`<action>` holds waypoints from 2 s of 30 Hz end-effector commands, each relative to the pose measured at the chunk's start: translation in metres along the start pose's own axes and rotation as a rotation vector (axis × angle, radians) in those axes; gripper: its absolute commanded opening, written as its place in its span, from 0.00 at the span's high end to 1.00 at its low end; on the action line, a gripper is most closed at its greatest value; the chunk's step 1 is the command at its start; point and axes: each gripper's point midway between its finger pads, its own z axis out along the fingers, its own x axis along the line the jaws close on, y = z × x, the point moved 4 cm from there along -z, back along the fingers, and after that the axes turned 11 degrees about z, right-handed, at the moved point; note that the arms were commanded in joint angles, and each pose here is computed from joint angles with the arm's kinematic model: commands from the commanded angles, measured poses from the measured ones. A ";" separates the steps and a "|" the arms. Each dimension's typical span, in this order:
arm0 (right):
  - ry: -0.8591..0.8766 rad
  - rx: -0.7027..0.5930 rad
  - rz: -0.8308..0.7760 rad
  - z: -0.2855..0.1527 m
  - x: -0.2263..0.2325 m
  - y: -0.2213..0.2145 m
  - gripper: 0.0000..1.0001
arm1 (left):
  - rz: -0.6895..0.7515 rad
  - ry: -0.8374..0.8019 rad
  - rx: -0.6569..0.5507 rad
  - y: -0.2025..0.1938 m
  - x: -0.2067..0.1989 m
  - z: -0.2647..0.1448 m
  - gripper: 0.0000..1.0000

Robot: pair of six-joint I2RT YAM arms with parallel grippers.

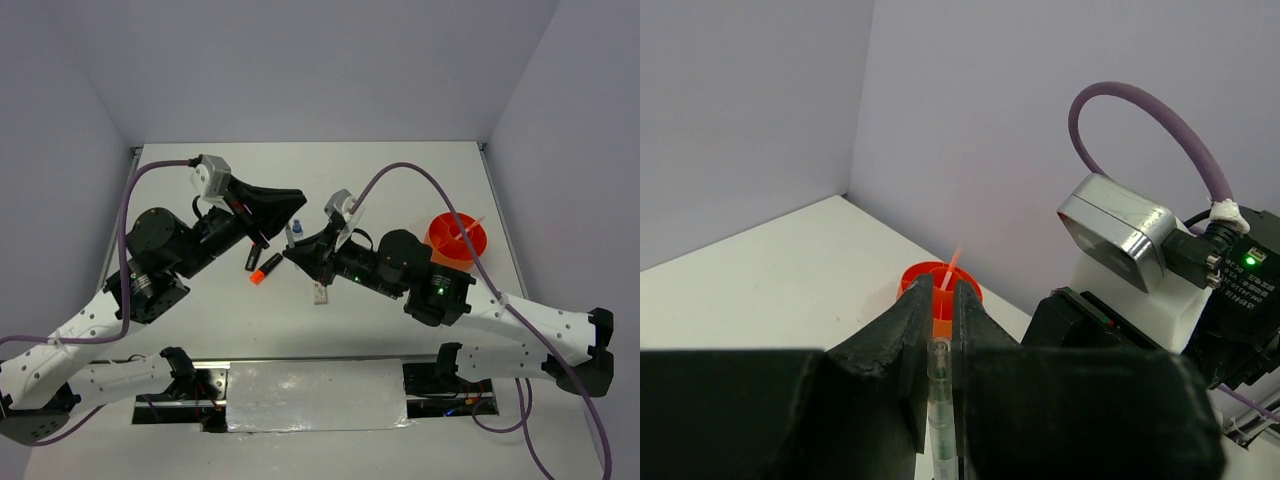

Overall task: Sort the stationery into containers
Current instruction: Close the pen cap on the pen, then place the pen in the storage box.

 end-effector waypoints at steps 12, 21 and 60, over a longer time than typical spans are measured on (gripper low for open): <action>0.089 -0.279 -0.074 -0.003 0.034 0.157 1.00 | -0.063 -0.081 0.149 -0.068 -0.009 -0.008 1.00; 0.118 -0.308 -0.096 0.008 0.041 0.192 1.00 | -0.100 -0.114 0.195 -0.098 -0.013 -0.018 1.00; -0.151 -0.126 0.041 0.006 -0.064 0.021 1.00 | -0.037 0.368 -0.078 0.049 0.042 -0.091 0.01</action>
